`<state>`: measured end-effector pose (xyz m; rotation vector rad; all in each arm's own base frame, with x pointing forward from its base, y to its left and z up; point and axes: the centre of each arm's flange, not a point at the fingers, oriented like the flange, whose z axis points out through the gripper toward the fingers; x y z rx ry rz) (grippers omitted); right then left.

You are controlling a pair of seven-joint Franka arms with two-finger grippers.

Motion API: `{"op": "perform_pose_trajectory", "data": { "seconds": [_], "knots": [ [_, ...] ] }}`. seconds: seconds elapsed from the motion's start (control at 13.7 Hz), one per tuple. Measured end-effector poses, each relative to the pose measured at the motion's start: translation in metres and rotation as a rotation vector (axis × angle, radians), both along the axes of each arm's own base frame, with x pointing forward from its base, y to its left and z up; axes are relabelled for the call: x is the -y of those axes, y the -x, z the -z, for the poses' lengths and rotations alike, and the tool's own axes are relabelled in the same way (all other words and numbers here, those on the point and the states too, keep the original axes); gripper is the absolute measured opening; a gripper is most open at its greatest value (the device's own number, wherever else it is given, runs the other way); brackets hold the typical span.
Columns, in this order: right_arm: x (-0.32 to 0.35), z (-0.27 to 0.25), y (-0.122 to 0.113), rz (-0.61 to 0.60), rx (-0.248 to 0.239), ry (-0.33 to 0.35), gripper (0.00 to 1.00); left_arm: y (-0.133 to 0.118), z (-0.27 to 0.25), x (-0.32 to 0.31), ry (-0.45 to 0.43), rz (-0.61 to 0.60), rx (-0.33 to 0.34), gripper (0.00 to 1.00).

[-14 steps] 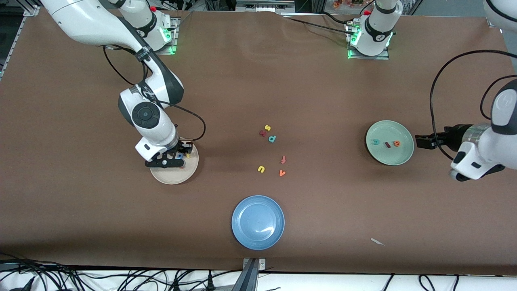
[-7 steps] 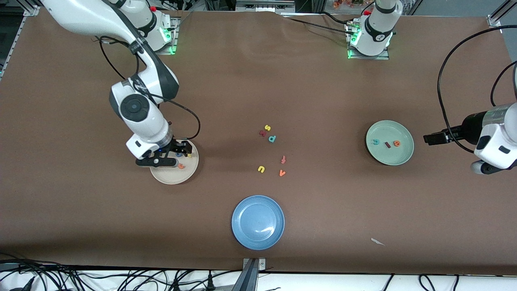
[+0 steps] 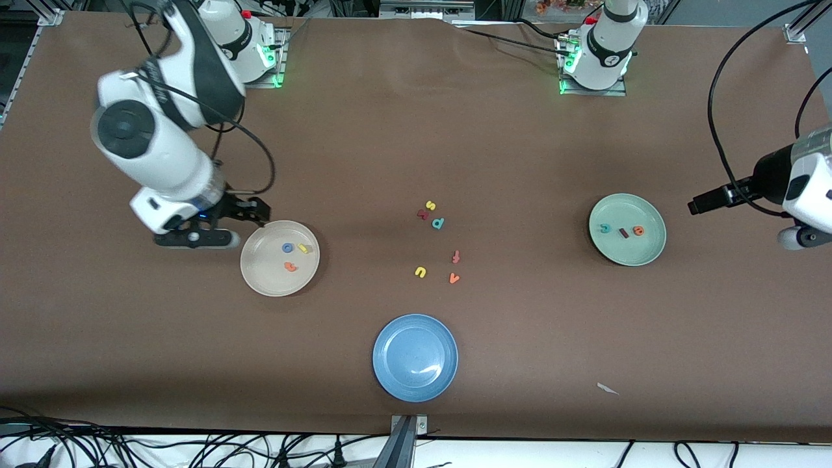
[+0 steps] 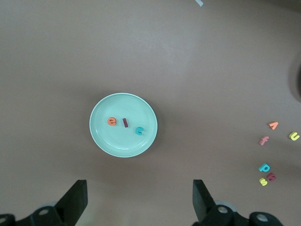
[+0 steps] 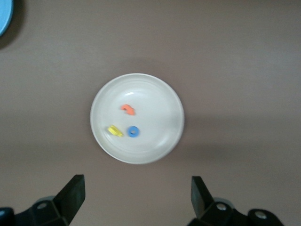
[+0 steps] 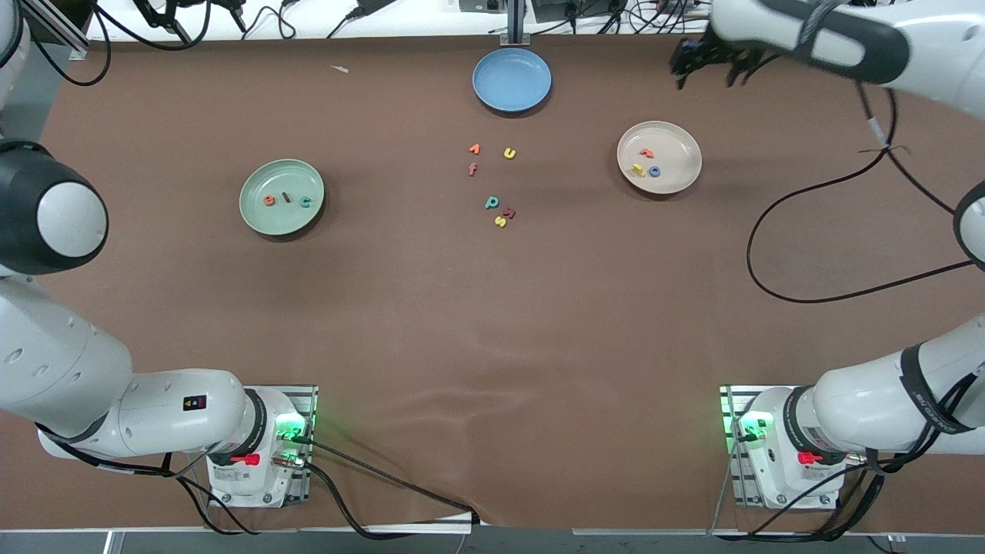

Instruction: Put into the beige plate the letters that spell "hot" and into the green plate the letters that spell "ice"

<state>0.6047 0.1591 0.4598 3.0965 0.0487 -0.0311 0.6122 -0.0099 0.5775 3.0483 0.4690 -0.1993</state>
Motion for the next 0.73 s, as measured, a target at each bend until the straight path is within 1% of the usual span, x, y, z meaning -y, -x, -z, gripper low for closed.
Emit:
{"op": "perform_pose_trajectory", "data": {
  "seconds": [0.15, 0.29, 0.51, 0.73],
  "knots": [
    [0.05, -0.031, -0.002, -0.025, -0.022, 0.002, 1.0, 0.011, -0.011, 0.007, -0.005, 0.009, 0.023, 0.99],
    [0.095, -0.058, 0.004, -0.027, -0.036, 0.012, 1.0, 0.021, -0.022, 0.018, -0.01, 0.026, 0.039, 0.99],
    [0.132, -0.091, 0.018, 0.013, -0.017, 0.025, 1.0, 0.031, -0.036, 0.027, -0.004, 0.032, 0.064, 0.99],
    [0.15, -0.103, 0.023, 0.039, -0.006, 0.029, 1.0, 0.039, -0.043, 0.018, 0.009, 0.049, 0.074, 0.99]
  ]
}}
